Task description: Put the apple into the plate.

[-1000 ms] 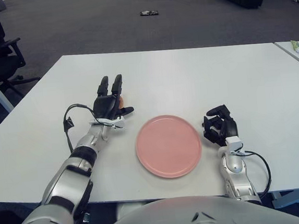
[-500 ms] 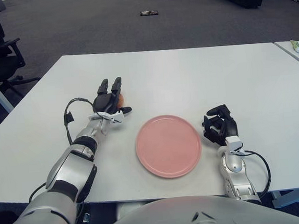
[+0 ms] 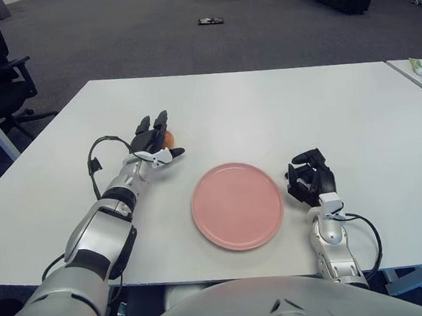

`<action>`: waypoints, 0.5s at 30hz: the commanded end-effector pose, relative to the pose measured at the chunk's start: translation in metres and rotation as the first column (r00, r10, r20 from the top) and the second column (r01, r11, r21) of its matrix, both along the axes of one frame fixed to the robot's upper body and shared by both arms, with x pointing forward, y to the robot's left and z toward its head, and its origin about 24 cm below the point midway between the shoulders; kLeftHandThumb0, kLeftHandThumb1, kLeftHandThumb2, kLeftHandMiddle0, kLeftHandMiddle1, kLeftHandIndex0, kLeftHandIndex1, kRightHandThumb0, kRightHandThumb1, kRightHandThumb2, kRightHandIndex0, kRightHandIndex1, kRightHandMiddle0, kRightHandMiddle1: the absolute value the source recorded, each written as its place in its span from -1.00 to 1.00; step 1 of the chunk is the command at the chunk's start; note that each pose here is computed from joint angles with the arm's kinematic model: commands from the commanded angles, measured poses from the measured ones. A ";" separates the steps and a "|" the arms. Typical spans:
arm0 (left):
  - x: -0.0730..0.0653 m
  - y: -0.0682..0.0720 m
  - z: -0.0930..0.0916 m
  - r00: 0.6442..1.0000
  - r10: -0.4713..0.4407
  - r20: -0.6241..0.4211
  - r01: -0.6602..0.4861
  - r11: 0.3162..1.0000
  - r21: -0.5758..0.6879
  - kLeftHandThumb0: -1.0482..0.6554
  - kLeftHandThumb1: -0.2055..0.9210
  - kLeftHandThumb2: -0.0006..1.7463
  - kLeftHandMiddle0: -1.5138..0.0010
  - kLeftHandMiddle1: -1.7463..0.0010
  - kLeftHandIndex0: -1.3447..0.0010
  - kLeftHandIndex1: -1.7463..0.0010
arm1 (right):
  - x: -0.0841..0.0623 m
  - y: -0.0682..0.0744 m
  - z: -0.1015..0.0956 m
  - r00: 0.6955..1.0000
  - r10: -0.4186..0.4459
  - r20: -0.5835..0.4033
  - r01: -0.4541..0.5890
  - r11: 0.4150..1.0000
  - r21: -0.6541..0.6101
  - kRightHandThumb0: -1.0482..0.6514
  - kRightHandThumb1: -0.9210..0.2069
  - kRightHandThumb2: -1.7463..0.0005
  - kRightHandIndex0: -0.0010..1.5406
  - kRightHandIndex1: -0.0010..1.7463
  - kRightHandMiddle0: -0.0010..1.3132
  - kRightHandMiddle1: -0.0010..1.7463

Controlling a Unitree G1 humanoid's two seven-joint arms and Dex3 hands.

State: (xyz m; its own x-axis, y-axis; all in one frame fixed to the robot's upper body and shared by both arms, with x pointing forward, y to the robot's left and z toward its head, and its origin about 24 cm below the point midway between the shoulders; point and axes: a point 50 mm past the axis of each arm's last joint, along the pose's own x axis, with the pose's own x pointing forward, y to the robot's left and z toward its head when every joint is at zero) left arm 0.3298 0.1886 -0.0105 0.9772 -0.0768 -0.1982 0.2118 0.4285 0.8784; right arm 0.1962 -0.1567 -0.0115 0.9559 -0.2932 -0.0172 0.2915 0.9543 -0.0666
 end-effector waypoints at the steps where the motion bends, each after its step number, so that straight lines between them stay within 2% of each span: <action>1: -0.023 0.006 -0.032 0.979 0.040 -0.202 -0.043 0.999 -0.011 -0.92 1.00 -0.53 1.00 1.00 1.00 1.00 | -0.004 -0.003 -0.007 0.999 -0.010 -0.047 0.009 1.000 -0.009 -0.22 -0.57 0.01 -0.22 0.59 -0.48 1.00; 7: -0.024 0.009 -0.033 0.971 0.056 -0.233 -0.067 0.997 -0.039 -0.90 1.00 -0.44 1.00 1.00 0.96 0.98 | -0.004 -0.003 -0.007 0.999 -0.010 -0.049 0.009 1.000 -0.010 -0.22 -0.57 0.01 -0.23 0.58 -0.48 1.00; 12: -0.023 0.009 -0.032 0.971 0.051 -0.234 -0.061 0.997 -0.037 -0.87 1.00 -0.41 1.00 1.00 0.99 0.79 | -0.005 -0.003 -0.006 0.999 -0.012 -0.044 0.012 1.000 -0.005 -0.22 -0.56 0.01 -0.23 0.58 -0.48 1.00; 15: -0.023 0.010 -0.032 0.973 0.037 -0.229 -0.043 0.999 -0.024 -0.85 1.00 -0.39 0.93 0.96 1.00 0.55 | -0.005 -0.003 -0.006 0.999 -0.013 -0.037 0.013 1.000 0.002 -0.21 -0.58 0.02 -0.23 0.57 -0.49 1.00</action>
